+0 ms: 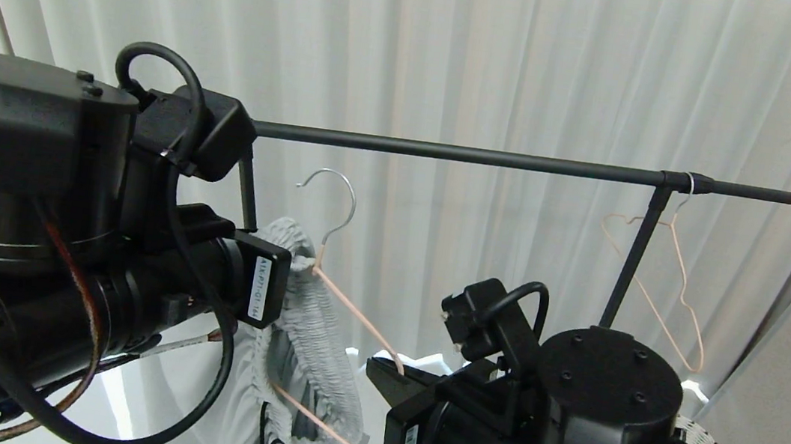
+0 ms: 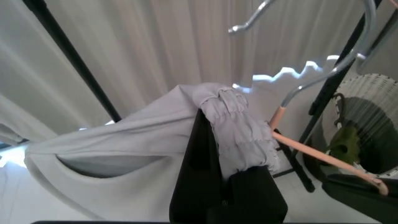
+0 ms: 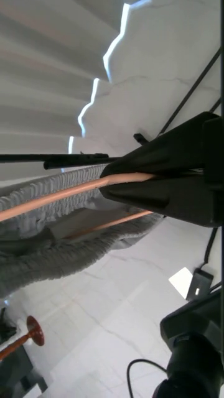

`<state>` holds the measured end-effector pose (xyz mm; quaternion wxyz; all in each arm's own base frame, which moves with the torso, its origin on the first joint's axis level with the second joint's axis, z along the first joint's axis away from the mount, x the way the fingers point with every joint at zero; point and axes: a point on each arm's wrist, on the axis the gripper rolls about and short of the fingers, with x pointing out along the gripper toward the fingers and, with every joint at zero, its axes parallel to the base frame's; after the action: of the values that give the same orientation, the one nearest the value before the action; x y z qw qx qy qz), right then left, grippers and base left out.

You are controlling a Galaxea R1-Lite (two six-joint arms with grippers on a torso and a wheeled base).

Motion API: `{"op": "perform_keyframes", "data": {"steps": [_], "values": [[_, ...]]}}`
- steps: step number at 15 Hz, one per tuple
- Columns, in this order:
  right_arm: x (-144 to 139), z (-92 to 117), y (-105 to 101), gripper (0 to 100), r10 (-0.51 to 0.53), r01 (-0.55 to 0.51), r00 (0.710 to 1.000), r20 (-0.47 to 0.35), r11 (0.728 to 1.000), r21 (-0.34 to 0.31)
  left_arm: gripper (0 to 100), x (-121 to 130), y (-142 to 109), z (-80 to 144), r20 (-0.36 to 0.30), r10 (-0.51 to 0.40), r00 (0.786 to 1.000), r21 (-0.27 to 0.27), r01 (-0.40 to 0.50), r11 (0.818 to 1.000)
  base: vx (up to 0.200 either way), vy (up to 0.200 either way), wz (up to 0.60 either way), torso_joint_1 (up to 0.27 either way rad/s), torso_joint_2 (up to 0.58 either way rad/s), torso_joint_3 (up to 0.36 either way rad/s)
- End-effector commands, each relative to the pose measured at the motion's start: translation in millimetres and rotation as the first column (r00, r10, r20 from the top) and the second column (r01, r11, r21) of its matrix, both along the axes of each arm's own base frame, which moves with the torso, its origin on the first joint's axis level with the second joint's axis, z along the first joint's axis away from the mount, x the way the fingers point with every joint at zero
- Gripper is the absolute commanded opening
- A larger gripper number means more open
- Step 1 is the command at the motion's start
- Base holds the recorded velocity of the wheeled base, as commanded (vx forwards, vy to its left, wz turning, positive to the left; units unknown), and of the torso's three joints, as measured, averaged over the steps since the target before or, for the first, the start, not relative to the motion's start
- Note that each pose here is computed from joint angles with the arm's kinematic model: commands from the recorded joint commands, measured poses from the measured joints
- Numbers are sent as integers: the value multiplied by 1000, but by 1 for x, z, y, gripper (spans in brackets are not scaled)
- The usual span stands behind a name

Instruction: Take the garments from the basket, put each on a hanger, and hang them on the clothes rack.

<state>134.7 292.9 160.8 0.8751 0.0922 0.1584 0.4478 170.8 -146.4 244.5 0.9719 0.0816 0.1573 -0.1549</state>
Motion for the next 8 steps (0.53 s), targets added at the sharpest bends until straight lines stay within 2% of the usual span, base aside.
{"op": "perform_keyframes", "data": {"steps": [1,4,8], "values": [[-4,16,-8,0,0,-1,1000,22,999,45,0,-4,2,4,13,-4,1000,-13,4,1000,0,0,0,0,0,0],[-5,23,-11,0,-1,-1,999,33,998,68,0,-17,-4,9,32,-67,997,-31,68,997,0,0,0,0,0,0],[-5,29,-15,0,-6,2,999,46,996,94,0,-21,-4,10,39,-81,996,-28,82,996,0,0,0,0,0,0]]}}
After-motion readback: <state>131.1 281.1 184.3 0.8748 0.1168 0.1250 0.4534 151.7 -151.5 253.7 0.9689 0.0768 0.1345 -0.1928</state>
